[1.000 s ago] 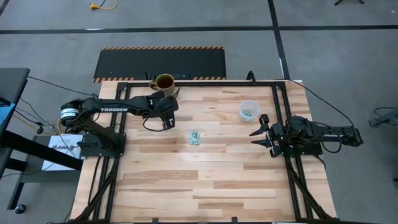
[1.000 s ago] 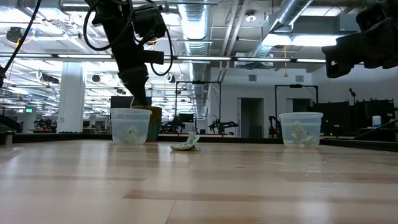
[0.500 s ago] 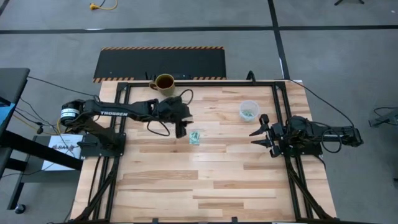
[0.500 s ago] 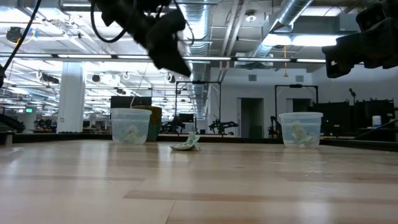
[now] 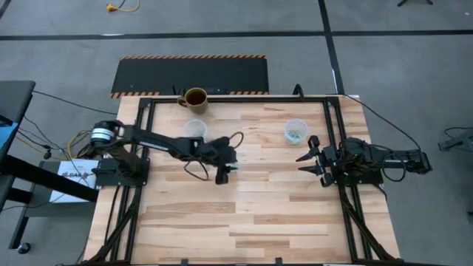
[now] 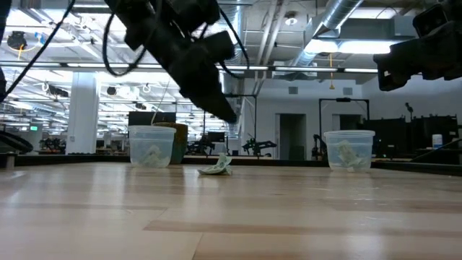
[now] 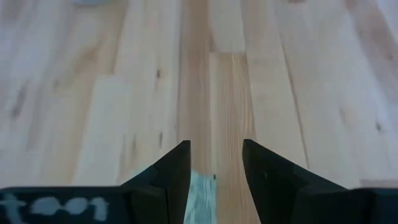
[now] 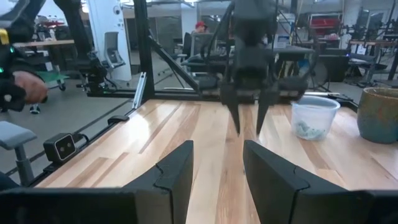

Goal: Pick and place items into bin
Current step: Put the stevia packet into the left transparent bin

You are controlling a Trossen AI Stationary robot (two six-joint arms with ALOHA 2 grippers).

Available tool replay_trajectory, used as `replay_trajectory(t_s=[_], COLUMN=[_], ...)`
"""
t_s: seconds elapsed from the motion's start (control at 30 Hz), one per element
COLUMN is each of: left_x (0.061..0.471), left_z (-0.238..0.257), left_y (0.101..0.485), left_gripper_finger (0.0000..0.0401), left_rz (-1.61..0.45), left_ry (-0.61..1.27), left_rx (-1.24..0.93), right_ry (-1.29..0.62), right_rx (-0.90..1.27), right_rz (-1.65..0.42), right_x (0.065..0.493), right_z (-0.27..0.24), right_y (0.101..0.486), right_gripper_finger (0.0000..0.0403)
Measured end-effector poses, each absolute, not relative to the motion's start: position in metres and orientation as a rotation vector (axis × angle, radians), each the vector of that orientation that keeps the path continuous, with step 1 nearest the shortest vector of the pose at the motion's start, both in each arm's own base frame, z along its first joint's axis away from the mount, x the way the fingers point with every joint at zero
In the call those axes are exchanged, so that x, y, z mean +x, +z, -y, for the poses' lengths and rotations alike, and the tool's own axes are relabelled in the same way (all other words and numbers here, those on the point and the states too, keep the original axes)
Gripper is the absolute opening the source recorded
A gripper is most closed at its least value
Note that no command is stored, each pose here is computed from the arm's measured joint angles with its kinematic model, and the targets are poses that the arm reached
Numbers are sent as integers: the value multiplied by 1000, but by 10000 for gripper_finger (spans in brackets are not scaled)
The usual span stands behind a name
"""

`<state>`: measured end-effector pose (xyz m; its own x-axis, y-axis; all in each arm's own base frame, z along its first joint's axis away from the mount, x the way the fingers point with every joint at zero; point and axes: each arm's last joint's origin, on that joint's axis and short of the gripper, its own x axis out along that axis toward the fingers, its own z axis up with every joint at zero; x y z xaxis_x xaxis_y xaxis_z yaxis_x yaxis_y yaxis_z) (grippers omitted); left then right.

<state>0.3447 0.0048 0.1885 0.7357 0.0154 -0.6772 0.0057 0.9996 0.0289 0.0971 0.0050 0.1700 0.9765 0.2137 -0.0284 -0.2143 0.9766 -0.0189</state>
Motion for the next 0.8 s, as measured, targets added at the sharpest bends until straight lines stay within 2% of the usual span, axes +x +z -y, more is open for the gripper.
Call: replay_trajectory(t_s=[0.2,0.8], left_x=[351,354], left_z=[-5,-13], left_y=[163,130], left_gripper_finger=[136,136], left_rz=[-814,-931], left_ry=[6,120], left_rx=[30,81], right_ry=[217,216], right_rx=[-22,-22], right_rz=[-26,-25], right_x=[97,97], right_z=[-5,-5], right_y=[170,170], right_gripper_finger=[134,133])
